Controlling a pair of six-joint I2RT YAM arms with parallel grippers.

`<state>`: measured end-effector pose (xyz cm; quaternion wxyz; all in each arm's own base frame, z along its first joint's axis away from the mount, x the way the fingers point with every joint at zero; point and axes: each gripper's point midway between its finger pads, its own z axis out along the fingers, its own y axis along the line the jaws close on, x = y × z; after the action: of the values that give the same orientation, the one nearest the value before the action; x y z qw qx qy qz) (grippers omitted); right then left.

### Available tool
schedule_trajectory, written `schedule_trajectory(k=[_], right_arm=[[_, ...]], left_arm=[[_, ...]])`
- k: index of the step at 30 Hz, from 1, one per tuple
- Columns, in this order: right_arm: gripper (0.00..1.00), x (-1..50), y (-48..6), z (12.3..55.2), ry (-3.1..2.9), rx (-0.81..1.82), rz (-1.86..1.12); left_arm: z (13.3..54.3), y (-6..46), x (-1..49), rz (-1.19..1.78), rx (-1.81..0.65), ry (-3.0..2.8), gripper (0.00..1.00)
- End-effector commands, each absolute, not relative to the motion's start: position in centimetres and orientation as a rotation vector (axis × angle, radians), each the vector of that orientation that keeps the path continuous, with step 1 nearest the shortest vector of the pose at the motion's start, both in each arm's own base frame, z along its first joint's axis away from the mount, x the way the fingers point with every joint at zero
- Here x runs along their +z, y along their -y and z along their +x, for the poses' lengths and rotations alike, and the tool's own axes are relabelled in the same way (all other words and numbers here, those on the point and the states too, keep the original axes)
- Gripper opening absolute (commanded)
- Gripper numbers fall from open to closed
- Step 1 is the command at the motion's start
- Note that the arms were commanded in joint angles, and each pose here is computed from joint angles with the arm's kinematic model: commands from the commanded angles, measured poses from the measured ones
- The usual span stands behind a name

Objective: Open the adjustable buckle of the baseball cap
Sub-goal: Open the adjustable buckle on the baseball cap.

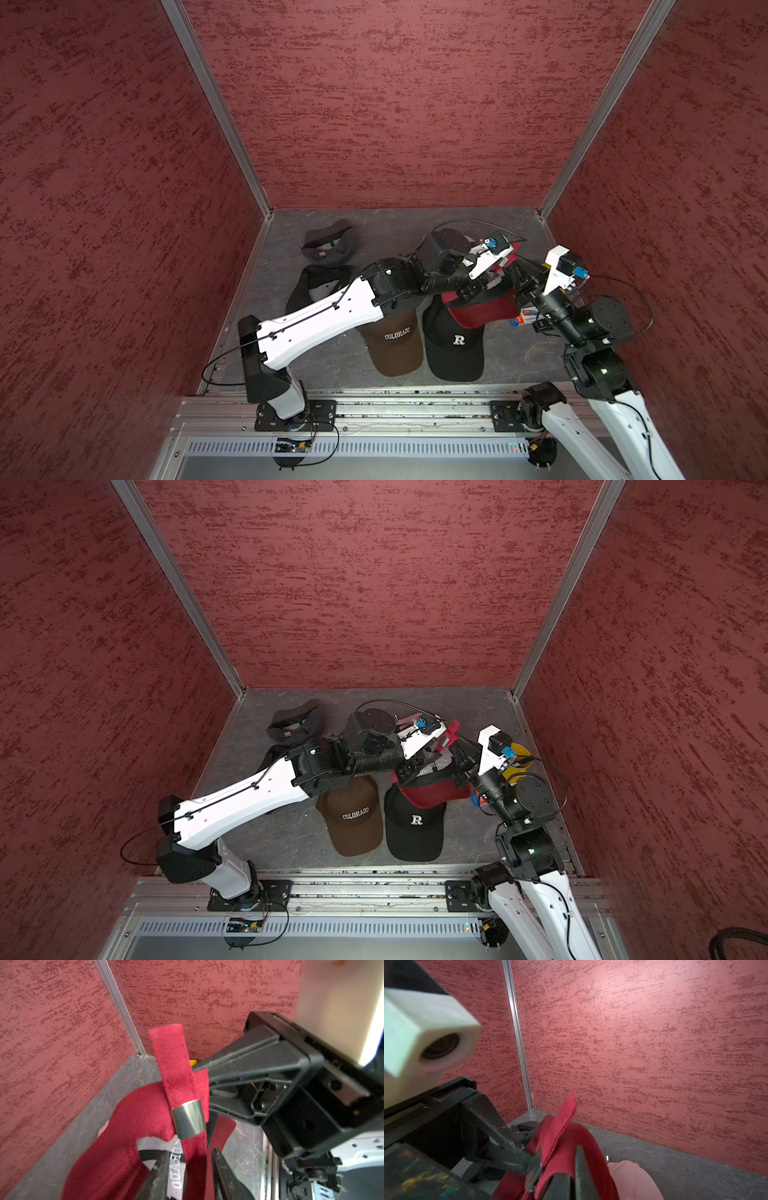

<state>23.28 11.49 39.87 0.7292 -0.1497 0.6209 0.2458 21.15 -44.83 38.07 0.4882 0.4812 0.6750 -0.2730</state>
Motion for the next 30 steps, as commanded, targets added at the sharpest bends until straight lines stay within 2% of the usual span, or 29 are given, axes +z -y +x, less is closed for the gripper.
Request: schedule_trajectory(k=[1, 7, 13, 30], right_arm=[[0.00, 41.1, -11.3, 23.1, -1.331, 0.552, -0.309], [0.00, 40.6, -11.5, 23.4, -1.351, 0.562, -0.310], [0.00, 40.2, -11.5, 23.4, -1.368, 0.562, -0.312], [0.00, 39.8, -12.0, 23.4, -1.390, 0.595, -0.324]], left_arm=[[20.1, 43.8, 40.7, 1.123, -0.690, -1.588, 0.40], [18.7, 43.6, 43.0, 1.122, -0.696, -1.519, 0.41], [20.1, 44.4, 45.0, 1.076, -0.705, -1.484, 0.41], [23.7, 47.6, 43.7, 1.054, -0.861, -1.594, 0.43]])
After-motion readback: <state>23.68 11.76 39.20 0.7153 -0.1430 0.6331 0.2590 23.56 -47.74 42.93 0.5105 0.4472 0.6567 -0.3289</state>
